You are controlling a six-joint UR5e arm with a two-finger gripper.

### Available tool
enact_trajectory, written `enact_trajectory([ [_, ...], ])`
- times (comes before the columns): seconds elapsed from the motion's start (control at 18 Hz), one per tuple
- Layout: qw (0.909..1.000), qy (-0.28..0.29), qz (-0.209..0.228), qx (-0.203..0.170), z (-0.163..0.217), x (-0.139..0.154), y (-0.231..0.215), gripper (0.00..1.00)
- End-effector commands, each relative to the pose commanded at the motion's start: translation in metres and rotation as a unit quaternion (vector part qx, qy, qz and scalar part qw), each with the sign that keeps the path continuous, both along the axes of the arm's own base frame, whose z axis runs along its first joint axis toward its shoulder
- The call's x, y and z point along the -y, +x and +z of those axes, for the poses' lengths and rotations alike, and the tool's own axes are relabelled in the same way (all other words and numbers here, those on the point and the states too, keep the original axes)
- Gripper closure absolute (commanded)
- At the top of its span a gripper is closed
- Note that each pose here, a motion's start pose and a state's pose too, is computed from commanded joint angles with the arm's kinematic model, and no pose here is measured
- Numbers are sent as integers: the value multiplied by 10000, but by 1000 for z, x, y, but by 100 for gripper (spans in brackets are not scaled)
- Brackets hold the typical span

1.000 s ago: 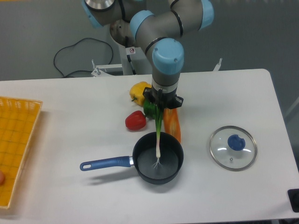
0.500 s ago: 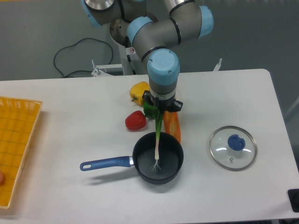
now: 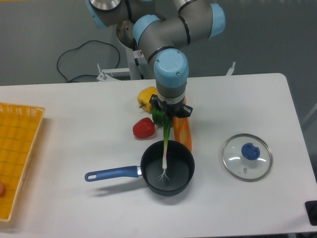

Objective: Pick up the green onion
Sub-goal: 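Hold the green onion with its root end inside the saucepan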

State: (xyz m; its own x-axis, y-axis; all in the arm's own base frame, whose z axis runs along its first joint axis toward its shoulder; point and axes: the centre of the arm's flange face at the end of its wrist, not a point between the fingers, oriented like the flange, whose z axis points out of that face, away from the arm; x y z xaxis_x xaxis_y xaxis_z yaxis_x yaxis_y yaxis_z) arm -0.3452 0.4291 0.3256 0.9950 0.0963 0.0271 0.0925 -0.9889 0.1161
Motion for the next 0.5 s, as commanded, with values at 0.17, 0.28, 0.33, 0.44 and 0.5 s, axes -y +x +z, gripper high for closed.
enact_trajectory([
  [0.17,10000,36,-21,-18,3,-1,-1,92],
  [0.28,10000,32,-29,-12,3,-2,-2,92],
  [0.33,10000,32,-37,-11,3,-2,-2,92],
  [0.44,10000,27,-30,-15,3,0,-3,92],
  [0.5,10000,31,-30,-21,3,-1,-3,92],
])
